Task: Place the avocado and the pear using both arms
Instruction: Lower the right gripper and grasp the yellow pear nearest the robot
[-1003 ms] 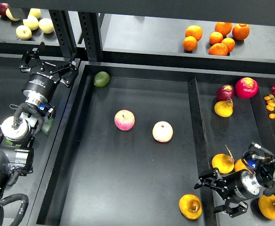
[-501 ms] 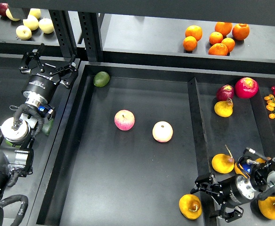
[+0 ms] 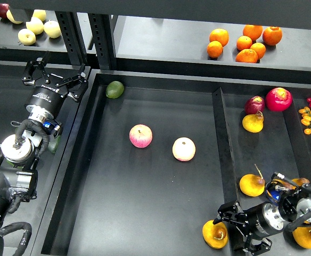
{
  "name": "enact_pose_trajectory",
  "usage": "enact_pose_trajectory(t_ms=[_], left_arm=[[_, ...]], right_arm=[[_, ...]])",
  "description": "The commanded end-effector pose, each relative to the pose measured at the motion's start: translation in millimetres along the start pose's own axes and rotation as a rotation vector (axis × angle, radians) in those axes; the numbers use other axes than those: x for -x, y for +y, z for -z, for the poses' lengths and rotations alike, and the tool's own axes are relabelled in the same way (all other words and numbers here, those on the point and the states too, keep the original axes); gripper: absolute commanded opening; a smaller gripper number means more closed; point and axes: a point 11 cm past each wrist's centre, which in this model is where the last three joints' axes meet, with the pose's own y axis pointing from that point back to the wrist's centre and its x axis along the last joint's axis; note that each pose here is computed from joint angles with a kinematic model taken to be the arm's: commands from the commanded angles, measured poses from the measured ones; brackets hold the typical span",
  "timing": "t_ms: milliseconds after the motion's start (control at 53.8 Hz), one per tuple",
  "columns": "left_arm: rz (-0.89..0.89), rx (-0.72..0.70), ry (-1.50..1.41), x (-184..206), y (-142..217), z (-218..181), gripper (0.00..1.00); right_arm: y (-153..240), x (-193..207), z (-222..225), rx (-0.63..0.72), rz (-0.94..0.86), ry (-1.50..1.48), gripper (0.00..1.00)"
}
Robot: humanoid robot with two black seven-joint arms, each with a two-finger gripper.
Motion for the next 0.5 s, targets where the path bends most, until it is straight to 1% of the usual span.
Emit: enact_pose_trajectory(t_ms=[0,130,260,427,464,483], left_arm=[[0.000,0.000,0.000,0.0,0.0,-0.1,1.00],[-0.001,0.000,0.000,-0.6,0.5,0.0,1.00],[0.000,0.000,0.000,-0.1,0.4,-0.1,1.00],[-0.003,0.001,0.001,-1.3,1.4,0.1,1.00],[-0.005,-0.001,0.000,-2.0,1.9,0.6,1.00],[-0.003,0.001,0.001,-1.5,1.8,0.2,1.00]], right_arm=[[-1.7,0.1,-0.2,-0.004,0.001,-0.006,0.95],[-5.5,2.6,0.4,-0.004,0.008,-0.007,0.92],[-7.2,3.6,-2.1,-0.001,0.012,-0.012,0.86],[-7.7,4.4,-0.2,-0.017,0.015,-0.021,0.77],[-8.0,4.5,-0.7,-0.020,0.016,-0.024,0.74],[-7.1,3.2,0.5,-0.028,0.013,-0.030,0.70]])
